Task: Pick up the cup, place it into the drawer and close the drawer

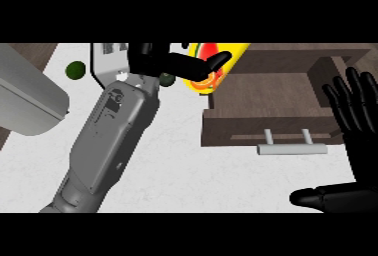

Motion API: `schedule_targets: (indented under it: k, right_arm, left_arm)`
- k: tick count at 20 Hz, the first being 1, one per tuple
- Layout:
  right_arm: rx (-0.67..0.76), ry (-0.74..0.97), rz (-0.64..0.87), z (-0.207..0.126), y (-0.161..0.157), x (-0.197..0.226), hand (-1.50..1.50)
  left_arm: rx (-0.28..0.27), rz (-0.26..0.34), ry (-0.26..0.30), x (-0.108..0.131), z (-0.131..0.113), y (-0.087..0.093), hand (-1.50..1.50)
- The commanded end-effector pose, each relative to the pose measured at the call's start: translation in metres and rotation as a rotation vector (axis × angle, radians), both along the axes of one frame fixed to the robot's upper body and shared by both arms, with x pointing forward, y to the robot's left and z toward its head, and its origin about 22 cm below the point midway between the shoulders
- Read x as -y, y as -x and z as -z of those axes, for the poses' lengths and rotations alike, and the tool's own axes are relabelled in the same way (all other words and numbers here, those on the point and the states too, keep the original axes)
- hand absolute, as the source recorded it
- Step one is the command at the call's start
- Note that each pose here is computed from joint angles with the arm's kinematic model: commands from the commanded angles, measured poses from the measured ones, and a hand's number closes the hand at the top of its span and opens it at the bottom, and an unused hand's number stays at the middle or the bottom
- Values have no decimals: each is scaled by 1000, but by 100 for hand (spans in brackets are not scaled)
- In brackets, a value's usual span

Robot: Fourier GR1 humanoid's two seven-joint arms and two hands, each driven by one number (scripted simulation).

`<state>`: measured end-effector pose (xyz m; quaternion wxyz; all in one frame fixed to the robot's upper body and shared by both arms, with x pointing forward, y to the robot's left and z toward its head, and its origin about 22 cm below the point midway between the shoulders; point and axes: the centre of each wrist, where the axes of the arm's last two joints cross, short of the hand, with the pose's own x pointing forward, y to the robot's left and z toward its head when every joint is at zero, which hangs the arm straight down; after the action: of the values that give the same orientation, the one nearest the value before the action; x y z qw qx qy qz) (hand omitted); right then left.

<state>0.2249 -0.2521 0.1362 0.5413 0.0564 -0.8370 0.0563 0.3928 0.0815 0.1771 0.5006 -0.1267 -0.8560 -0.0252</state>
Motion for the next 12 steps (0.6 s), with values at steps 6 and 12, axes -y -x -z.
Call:
schedule_targets:
  k: [6, 12]
  right_arm:
    - [12, -8, -3, -13, -9, -6, -150]
    - [-4, -14, -7, 0, 9, -4, -150]
  left_arm:
    - [-65, -7, -53, 25, 13, -25, 150]
    - [-80, -39, -98, 43, 14, -36, 150]
